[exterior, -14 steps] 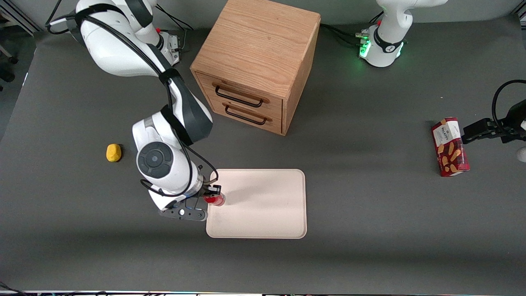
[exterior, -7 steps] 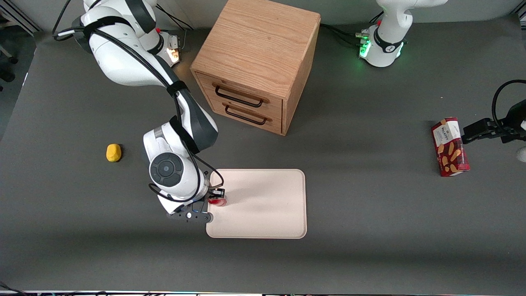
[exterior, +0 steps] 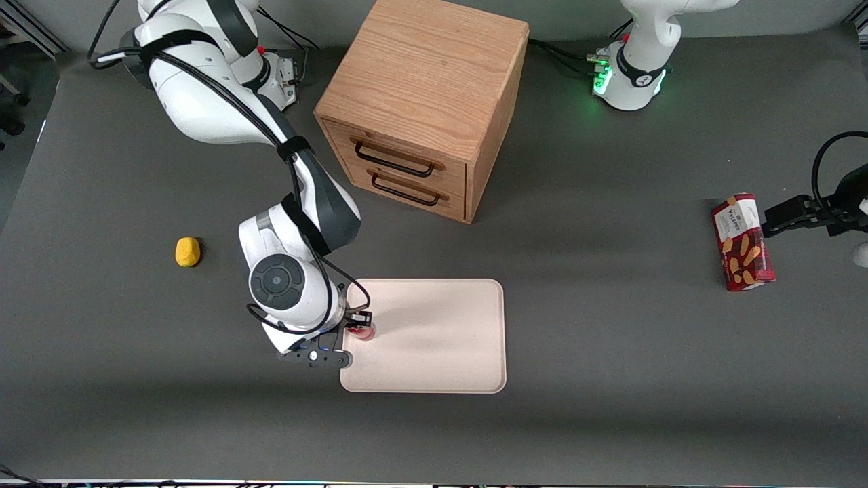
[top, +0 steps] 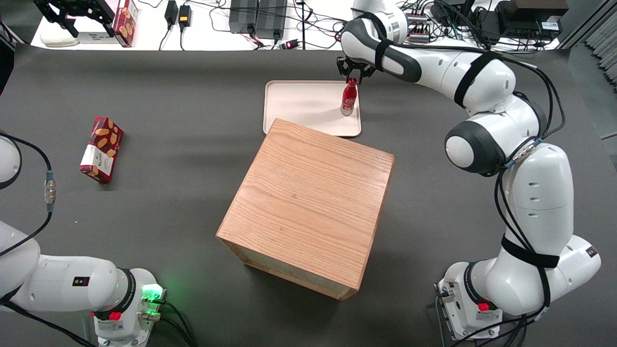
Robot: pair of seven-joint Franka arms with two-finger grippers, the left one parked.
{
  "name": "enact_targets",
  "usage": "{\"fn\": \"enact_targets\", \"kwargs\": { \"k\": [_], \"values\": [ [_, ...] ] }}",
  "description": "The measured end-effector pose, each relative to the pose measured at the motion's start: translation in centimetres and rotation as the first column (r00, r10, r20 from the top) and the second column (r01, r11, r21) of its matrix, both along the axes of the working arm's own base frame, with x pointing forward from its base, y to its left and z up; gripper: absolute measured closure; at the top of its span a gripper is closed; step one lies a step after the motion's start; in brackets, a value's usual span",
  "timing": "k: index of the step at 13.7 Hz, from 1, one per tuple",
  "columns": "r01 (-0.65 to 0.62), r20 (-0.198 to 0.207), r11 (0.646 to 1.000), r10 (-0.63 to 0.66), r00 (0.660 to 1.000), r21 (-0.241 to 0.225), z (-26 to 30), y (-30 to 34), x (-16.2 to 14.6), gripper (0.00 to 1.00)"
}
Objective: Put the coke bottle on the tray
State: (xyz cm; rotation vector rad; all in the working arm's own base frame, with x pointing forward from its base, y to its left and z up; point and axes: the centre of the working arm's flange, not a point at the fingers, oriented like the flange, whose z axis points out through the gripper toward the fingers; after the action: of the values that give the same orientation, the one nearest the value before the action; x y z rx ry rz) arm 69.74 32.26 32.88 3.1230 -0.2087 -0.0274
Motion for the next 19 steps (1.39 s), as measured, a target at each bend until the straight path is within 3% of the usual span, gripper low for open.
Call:
{"fn": "enact_targets", "kwargs": {
  "k": [4,5,9,16,19],
  "values": [
    [0.001,0.001,1.000,-0.001,1.000,0.000,0.0,-0.1,0.0,0.05],
    [0.002,0.002,1.000,-0.002,1.000,0.001,0.1,-0.1,0.1,0.00],
    [0.006,0.016,1.000,-0.006,1.000,0.004,2.1,-0.4,0.1,0.00],
    [0.021,-0.036,0.999,-0.023,0.999,-0.037,16.4,-3.4,-4.2,0.00],
    [0.036,-0.083,0.999,-0.039,0.996,-0.036,21.6,-6.1,-6.4,0.00]
  ]
}}
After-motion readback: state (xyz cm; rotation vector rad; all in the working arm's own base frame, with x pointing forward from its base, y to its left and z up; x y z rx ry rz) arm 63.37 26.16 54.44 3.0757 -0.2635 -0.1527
